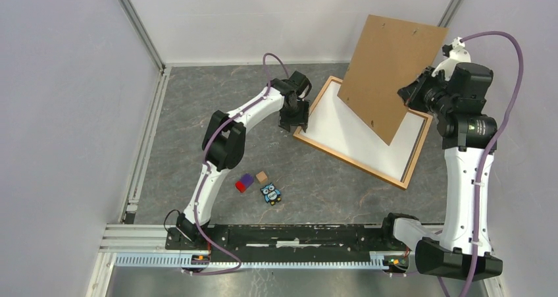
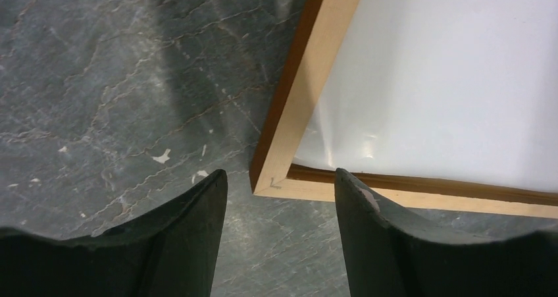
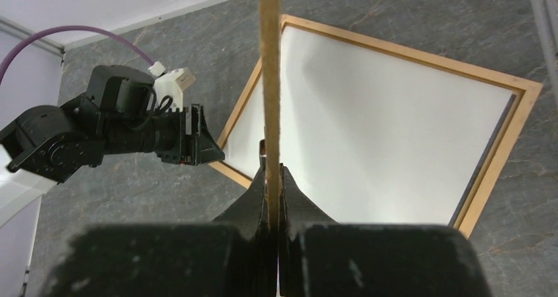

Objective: Put the photo into the frame
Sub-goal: Move the photo frame to the center of the board.

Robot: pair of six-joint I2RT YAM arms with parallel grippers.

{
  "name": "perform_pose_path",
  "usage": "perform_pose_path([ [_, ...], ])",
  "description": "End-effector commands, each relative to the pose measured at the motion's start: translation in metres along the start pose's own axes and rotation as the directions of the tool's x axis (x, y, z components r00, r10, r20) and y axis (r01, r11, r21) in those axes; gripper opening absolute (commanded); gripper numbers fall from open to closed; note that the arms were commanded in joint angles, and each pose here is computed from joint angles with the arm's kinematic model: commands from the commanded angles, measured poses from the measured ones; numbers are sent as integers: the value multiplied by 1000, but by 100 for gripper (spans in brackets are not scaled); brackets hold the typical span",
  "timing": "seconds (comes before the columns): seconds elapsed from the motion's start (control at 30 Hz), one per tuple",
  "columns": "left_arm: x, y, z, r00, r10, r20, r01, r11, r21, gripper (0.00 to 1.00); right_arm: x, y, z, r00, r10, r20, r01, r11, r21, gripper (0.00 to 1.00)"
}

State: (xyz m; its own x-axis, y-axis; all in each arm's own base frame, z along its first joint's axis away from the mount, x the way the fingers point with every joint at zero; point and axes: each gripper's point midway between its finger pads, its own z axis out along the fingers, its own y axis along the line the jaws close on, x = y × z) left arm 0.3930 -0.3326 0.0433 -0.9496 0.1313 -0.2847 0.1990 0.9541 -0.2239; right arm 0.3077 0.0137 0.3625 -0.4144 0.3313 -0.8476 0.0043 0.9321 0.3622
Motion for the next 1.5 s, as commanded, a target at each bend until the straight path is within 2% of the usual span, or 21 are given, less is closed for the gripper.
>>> perform_pose_path([
  [0.0,-10,5,-11,999,31,28,-30,999,-38,65,-47,33,-20,988,-55,143,68,993,-92,0],
  [0.2,-8,12,-1,1000,18,17,-17,998,-63,54,-44,34,-22,990,-55,130,67,994,-91,0],
  [0.33,-3,17,9,1000,8,-4,-8,997,-78,51,-45,35,-21,990,-65,121,77,993,-91,0],
  [0.57,2,29,17,999,-24,-35,20,994,-104,51,-39,41,-11,990,-113,86,123,986,-115,0],
  [0.63,5,41,16,999,-30,-42,23,988,-152,50,-33,46,-6,991,-116,61,124,982,-145,0],
  [0.77,30,62,16,990,-81,-115,59,982,-180,50,-27,54,6,994,-111,10,111,977,-183,0],
  [0.87,43,79,11,986,-106,-129,78,976,-203,50,-33,61,12,993,-113,-13,109,975,-196,0],
  [1.0,55,102,-2,980,-140,-138,105,967,-234,49,-30,89,16,996,-71,-47,51,941,-335,0],
  [1.1,64,121,-16,978,-158,-138,120,961,-248,49,-9,102,22,992,-35,-124,-20,909,-416,0],
  [1.33,73,148,-52,980,-175,-99,147,959,-242,51,8,105,26,979,52,-198,-135,891,-433,0],
  [1.47,69,143,-70,984,-170,-56,156,969,-193,54,20,111,35,954,104,-280,-228,860,-457,0],
])
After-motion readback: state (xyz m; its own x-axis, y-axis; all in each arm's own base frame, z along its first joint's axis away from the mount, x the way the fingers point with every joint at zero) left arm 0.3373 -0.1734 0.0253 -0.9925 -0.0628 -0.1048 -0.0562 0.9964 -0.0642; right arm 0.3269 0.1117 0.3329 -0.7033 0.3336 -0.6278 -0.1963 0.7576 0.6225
